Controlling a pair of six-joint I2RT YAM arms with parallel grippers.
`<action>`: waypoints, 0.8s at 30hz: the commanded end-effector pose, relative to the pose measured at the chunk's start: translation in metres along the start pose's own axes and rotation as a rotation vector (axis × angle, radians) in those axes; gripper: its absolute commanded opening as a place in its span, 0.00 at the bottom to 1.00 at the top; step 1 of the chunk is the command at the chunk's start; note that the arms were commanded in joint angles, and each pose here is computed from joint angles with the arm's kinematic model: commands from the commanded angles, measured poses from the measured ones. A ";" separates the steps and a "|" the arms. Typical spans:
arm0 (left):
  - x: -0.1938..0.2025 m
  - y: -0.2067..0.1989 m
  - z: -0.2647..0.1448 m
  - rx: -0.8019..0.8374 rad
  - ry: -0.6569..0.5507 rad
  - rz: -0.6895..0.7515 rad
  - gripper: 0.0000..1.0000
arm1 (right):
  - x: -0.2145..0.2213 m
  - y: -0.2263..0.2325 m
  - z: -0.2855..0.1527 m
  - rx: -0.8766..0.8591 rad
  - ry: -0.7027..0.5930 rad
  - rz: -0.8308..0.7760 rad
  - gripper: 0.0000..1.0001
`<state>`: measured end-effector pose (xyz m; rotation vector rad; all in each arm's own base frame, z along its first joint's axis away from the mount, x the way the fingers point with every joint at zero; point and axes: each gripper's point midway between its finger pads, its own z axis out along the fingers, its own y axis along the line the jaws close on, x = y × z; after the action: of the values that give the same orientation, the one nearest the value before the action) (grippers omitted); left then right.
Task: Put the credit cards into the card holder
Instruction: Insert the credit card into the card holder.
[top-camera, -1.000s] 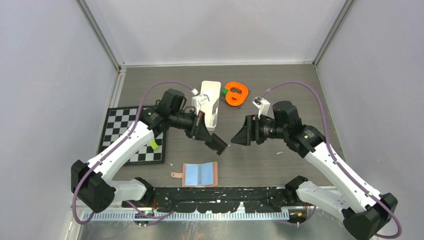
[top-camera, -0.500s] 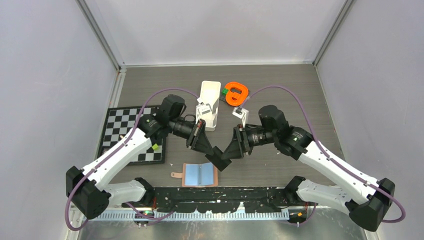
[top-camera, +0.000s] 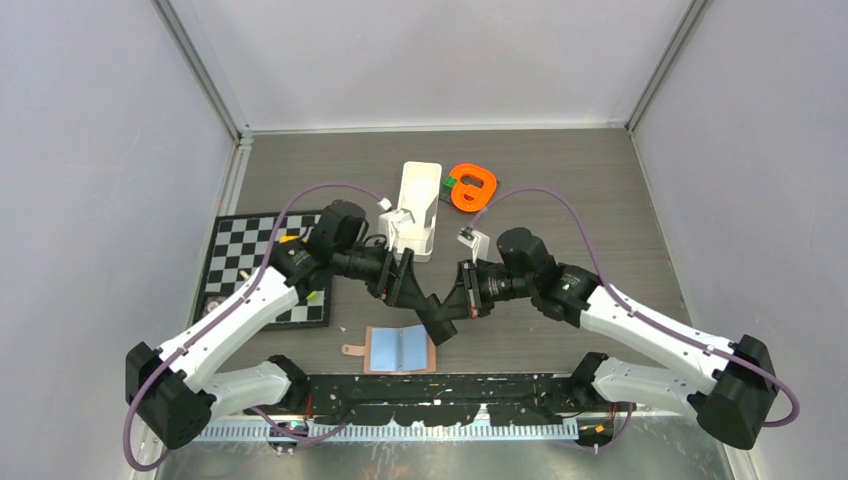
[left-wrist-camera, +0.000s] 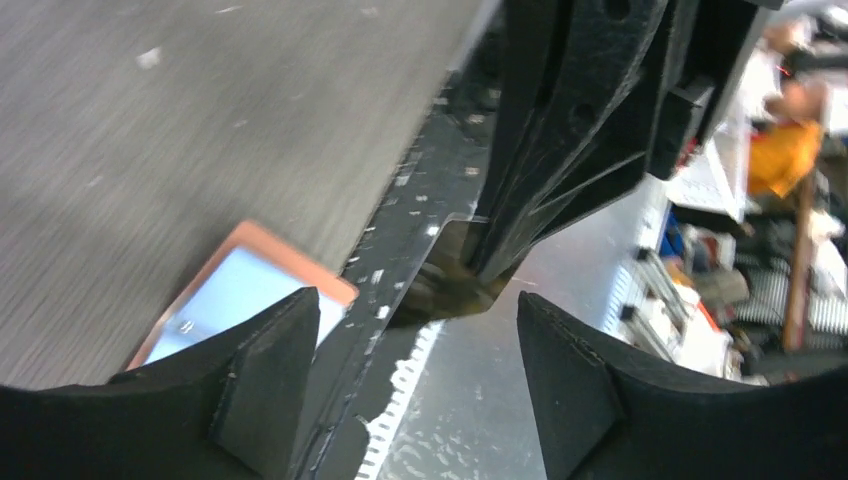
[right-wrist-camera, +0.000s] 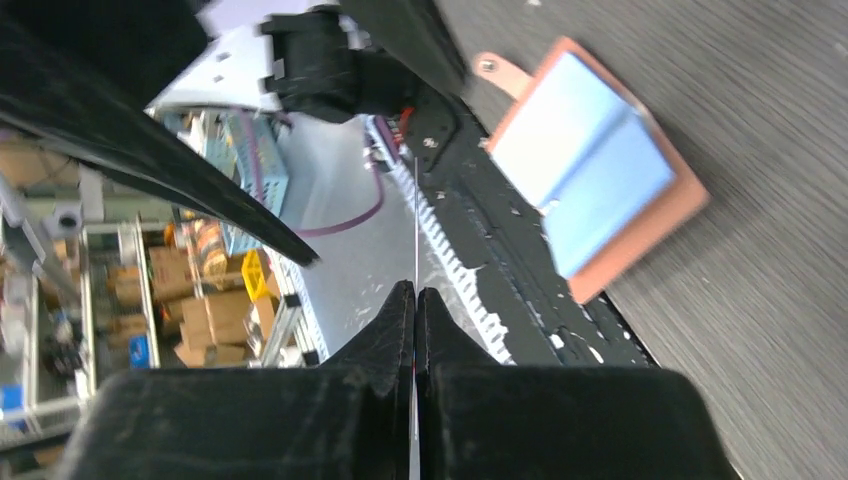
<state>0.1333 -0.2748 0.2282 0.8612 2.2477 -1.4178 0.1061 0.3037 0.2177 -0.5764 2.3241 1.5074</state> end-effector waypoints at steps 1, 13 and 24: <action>0.015 0.074 -0.013 -0.434 -0.102 -0.236 0.77 | 0.000 -0.037 0.017 0.095 -0.117 0.209 0.01; 0.097 0.151 -0.057 -0.932 -0.107 -0.513 0.72 | 0.033 -0.067 0.074 0.180 -0.108 0.302 0.01; 0.136 0.160 -0.035 -0.875 -0.038 -0.633 0.63 | 0.049 -0.086 0.116 0.194 -0.032 0.300 0.00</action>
<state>0.1342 -0.1461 0.0583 -0.1122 2.8332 -0.4054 0.0992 0.3445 0.0593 -0.1409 2.7010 1.2577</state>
